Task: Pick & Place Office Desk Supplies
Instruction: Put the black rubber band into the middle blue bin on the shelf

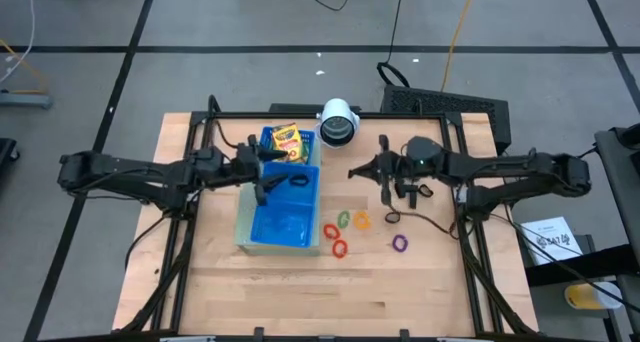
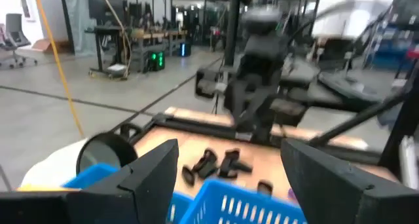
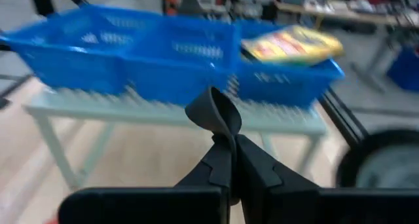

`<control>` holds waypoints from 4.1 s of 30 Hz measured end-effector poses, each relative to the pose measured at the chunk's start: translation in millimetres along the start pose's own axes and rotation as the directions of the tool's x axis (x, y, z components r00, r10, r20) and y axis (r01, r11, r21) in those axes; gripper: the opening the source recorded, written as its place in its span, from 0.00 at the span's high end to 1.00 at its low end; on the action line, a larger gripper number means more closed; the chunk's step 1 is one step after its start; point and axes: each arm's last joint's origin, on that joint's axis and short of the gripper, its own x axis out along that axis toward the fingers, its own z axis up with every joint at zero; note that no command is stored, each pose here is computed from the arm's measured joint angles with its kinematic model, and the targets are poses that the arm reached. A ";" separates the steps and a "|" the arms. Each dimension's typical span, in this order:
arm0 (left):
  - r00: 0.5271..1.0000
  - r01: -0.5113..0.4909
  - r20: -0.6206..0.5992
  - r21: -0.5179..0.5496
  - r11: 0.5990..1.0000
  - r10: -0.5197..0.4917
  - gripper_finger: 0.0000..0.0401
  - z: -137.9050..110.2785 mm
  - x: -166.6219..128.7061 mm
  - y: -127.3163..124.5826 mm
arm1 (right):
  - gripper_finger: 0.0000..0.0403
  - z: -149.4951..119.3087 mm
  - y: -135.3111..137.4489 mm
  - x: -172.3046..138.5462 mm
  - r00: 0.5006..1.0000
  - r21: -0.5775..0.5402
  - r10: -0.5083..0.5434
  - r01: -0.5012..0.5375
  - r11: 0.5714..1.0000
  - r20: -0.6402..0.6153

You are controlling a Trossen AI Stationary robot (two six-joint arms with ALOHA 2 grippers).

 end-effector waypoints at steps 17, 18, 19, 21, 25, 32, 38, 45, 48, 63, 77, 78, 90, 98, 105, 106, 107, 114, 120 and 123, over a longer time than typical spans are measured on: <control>0.985 0.160 -0.072 0.028 0.987 -0.157 0.32 4.3 94.4 -29.4 | 1.00 8.8 37.7 36.7 0.967 -0.203 -0.099 0.149 0.968 0.236; 0.985 0.156 -0.083 0.038 0.987 -0.153 0.32 3.8 98.9 -31.1 | 1.00 9.0 39.5 37.7 0.964 -0.213 -0.104 0.158 0.964 0.244; 0.985 0.153 -0.092 0.043 0.987 -0.148 0.32 3.2 103.5 -32.4 | 1.00 9.8 40.5 38.0 0.961 -0.219 -0.108 0.167 0.961 0.256; 0.984 0.147 -0.109 0.046 0.988 -0.141 0.32 0.7 110.6 -35.2 | 1.00 11.0 41.7 38.5 0.955 -0.228 -0.119 0.184 0.956 0.273; 0.983 0.146 -0.116 0.049 0.988 -0.140 0.32 -0.8 118.6 -36.7 | 1.00 12.2 41.9 38.2 0.951 -0.228 -0.120 0.190 0.955 0.287; 0.986 0.129 -0.114 0.060 0.990 -0.121 0.34 -1.4 120.8 -35.6 | 1.00 12.8 41.9 38.0 0.949 -0.223 -0.118 0.188 0.957 0.292; 0.984 0.145 -0.115 0.063 0.987 -0.137 0.57 -1.4 120.7 -36.1 | 0.99 11.1 41.9 38.5 0.954 -0.229 -0.116 0.182 0.956 0.275; 0.985 0.141 -0.115 0.068 0.988 -0.132 0.94 -0.9 120.8 -34.2 | 0.98 9.8 42.1 38.9 0.958 -0.230 -0.113 0.176 0.957 0.262; 0.983 0.149 -0.120 0.078 0.986 -0.139 0.97 0.9 119.6 -31.4 | 0.95 9.2 41.1 38.5 0.957 -0.217 -0.150 0.206 0.954 0.248; 0.944 0.195 -0.293 0.109 0.975 -0.156 0.96 47.8 44.5 -28.4 | 0.58 16.1 35.2 -35.4 0.970 0.012 -0.239 0.240 0.971 -0.048; 0.887 0.172 -0.442 0.047 0.984 -0.134 0.97 16.7 19.0 -21.0 | 0.60 10.7 35.3 -67.1 0.962 0.110 -0.226 0.243 0.964 -0.152; 0.885 0.163 -0.449 0.041 0.986 -0.127 0.96 13.5 18.9 -19.6 | 0.61 10.7 35.3 -67.0 0.962 0.107 -0.226 0.243 0.964 -0.152; 0.902 0.078 -0.423 -0.022 0.997 -0.080 0.78 13.0 20.8 -13.7 | 0.61 9.8 35.4 -67.0 0.961 0.105 -0.224 0.243 0.964 -0.161; 0.900 0.087 -0.429 0.002 0.996 -0.077 0.47 12.5 20.7 -13.4 | 0.61 9.3 35.5 -67.3 0.960 0.104 -0.223 0.242 0.965 -0.166; 0.919 0.089 -0.388 0.030 0.996 -0.070 0.33 27.5 4.3 -8.3 | 0.61 5.8 35.7 -73.1 0.954 0.129 -0.219 0.249 0.960 -0.205; 0.918 0.085 -0.392 0.034 0.996 -0.065 0.32 28.5 1.1 -6.7 | 0.61 5.3 35.8 -74.8 0.953 0.141 -0.219 0.251 0.958 -0.211; 0.919 0.082 -0.390 0.034 0.996 -0.062 0.32 30.5 -2.7 -5.4 | 0.61 4.0 35.9 -76.9 0.950 0.150 -0.217 0.254 0.956 -0.226; 0.955 0.062 -0.294 0.037 0.997 -0.049 0.31 20.4 -32.2 4.7 | 0.62 -10.9 37.0 -90.4 0.902 0.207 -0.209 0.302 0.930 -0.378; 0.989 -0.004 -0.147 -0.020 1.000 0.001 0.31 -4.6 -51.5 18.1 | 0.62 -26.8 39.1 -95.7 0.824 0.237 -0.177 0.350 0.906 -0.538; 0.995 -0.028 -0.100 -0.057 0.998 0.022 0.31 -8.2 -55.6 22.2 | 0.62 -32.9 42.0 -98.1 0.795 0.283 -0.092 0.318 0.905 -0.599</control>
